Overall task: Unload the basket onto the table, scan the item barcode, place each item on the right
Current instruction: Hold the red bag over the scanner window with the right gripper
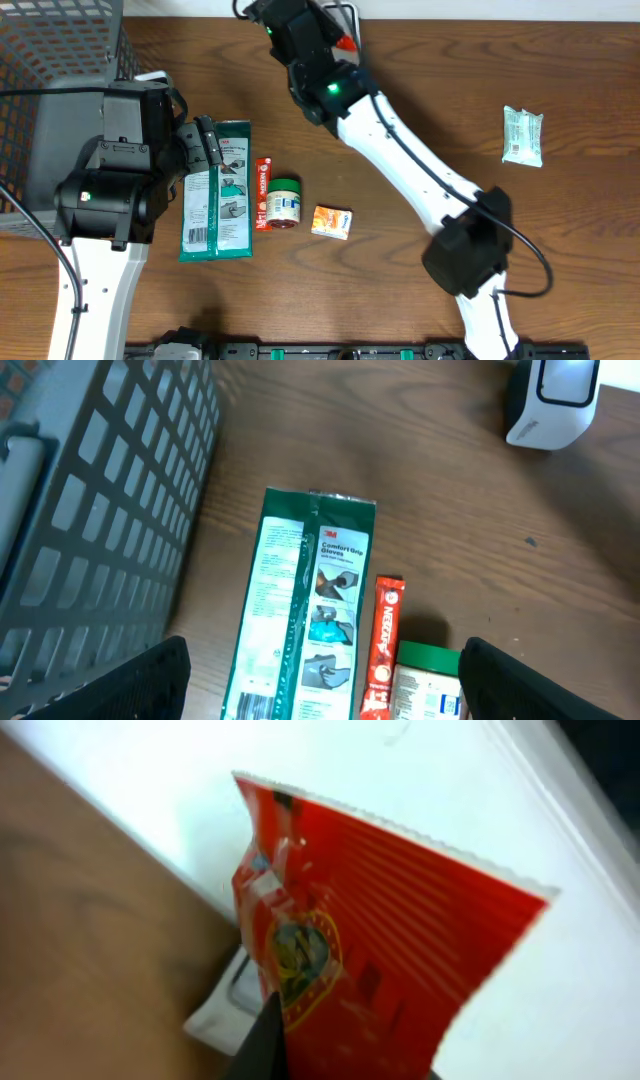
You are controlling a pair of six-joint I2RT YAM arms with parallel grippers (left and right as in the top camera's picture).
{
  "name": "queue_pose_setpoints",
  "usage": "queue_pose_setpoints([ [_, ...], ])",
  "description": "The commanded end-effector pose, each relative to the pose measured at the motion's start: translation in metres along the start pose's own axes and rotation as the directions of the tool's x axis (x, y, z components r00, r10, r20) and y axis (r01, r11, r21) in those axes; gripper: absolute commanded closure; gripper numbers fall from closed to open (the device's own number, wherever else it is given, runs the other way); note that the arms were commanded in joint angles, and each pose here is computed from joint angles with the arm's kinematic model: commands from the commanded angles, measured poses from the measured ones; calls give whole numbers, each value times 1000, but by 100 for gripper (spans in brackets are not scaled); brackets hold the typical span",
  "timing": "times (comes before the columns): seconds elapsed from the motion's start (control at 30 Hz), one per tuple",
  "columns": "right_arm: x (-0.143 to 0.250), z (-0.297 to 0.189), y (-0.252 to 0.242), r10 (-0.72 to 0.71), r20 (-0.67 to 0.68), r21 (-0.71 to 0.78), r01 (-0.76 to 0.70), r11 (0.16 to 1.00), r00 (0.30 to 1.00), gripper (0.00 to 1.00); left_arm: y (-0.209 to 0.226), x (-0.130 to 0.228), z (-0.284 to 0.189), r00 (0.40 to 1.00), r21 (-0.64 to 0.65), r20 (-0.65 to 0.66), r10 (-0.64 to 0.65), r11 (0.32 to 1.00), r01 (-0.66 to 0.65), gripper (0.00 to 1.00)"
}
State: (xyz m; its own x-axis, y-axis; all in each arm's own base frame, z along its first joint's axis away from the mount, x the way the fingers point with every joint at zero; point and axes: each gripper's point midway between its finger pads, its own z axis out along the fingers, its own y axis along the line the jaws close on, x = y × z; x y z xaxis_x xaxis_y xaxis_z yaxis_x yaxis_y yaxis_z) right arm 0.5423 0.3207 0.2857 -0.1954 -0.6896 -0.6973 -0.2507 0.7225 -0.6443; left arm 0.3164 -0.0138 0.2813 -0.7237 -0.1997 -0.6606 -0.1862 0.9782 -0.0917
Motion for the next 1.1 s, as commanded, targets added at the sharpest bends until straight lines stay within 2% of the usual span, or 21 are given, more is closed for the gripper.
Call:
queue_pose_setpoints([
  [0.0,8,24,-7,-150,-31,125,152,980,988,99,3,-1,0,1000,-14,2,-11,1000,11,14],
  [0.17,4,58,-3,-226,45,244,209,947,973,99,3,-1,0,1000,-14,2,-11,1000,11,14],
  [0.33,16,87,-5,-201,113,336,153,930,973,99,3,-1,0,1000,-14,2,-11,1000,11,14],
  [0.43,27,107,6,-199,165,293,145,945,966,99,3,-1,0,1000,-14,2,-11,1000,11,14],
  [0.7,51,132,2,45,242,191,-93,977,969,99,3,-1,0,1000,-14,2,-11,1000,11,14],
  [1.07,54,136,8,80,253,143,-119,983,964,99,3,-1,0,1000,-14,2,-10,1000,10,14],
])
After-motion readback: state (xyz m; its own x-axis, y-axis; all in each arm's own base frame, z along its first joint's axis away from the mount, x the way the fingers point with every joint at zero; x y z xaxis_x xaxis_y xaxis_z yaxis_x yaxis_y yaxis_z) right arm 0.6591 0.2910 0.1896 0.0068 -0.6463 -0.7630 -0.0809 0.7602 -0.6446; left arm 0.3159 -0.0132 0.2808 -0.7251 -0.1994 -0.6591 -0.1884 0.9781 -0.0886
